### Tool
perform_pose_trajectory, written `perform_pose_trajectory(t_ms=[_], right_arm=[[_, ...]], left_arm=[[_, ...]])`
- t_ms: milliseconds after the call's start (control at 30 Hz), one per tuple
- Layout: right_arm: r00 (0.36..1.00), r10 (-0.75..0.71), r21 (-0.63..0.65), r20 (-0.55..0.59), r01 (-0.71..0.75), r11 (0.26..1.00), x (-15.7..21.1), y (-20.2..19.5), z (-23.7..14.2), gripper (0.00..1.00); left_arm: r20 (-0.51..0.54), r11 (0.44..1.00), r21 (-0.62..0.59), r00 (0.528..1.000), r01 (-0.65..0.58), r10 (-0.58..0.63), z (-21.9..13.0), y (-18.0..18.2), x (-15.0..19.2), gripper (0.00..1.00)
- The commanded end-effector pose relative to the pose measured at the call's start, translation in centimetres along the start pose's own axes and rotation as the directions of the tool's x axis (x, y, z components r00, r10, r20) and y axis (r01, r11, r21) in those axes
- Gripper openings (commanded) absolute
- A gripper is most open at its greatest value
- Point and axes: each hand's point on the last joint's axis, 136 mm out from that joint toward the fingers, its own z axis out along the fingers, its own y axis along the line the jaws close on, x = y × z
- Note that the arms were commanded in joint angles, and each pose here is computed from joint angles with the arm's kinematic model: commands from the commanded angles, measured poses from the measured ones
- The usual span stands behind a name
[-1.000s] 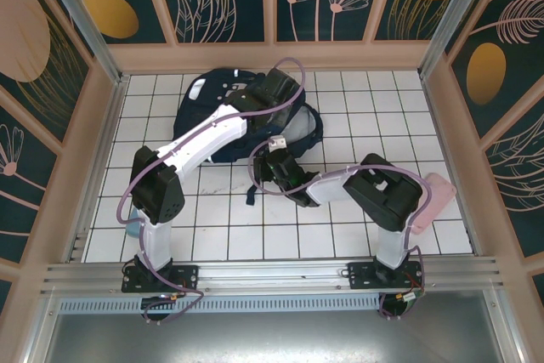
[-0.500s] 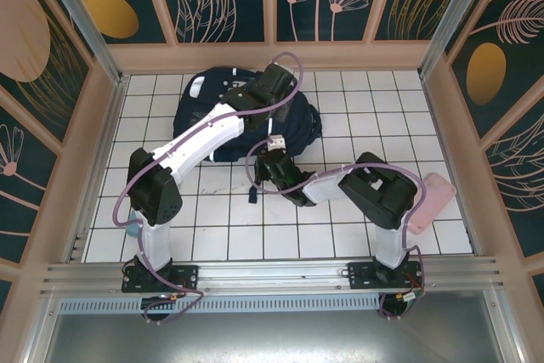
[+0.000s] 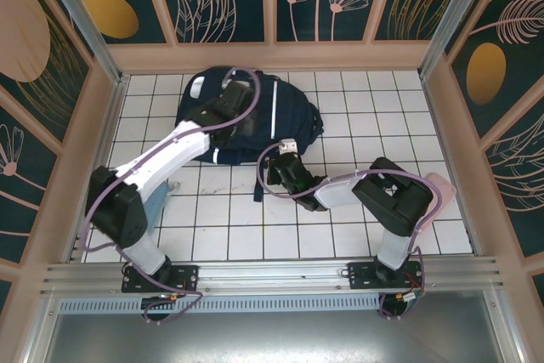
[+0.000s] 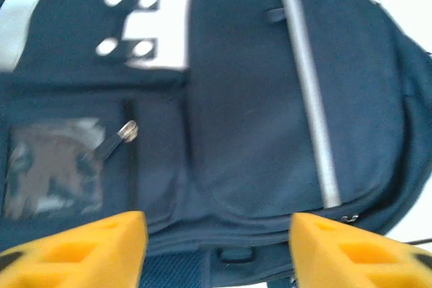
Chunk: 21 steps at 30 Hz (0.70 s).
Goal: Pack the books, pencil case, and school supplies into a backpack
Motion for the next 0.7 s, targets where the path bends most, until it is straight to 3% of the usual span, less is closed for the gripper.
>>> perform_pose_trajectory(t_ms=[0,200,400,500,667], right_arm=[[1.0,-0.003,-0.027,0.007,0.003,1.0,-0.5,0.3,-0.7,0.0],[0.997,0.063,-0.088,-0.033,-0.066,0.994,-0.5,0.3,-0.8,0.0],[0.983,0.159,-0.136,-0.089,-0.17,0.976,-1.7,0.8,-1.3,0.18],[0.977,0.194,-0.142,-0.089,-0.205,0.968,-2.3,0.7,-1.7,0.22],[0.974,0.211,-0.142,-0.082,-0.221,0.965,-3.0,0.6,-2.1,0.22]], left_arm=[[-0.04,0.978,0.025,0.978,0.205,-0.204,-0.1,2.0,2.8,0.65],[-0.157,0.882,0.091,0.881,0.463,-0.447,1.4,4.0,8.2,0.74],[-0.241,0.715,0.111,0.717,0.69,-0.655,3.3,4.0,11.1,0.76],[-0.258,0.625,0.151,0.64,0.766,-0.723,4.1,3.6,11.2,0.76],[-0.236,0.545,0.179,0.573,0.819,-0.785,4.9,3.9,10.1,0.75]])
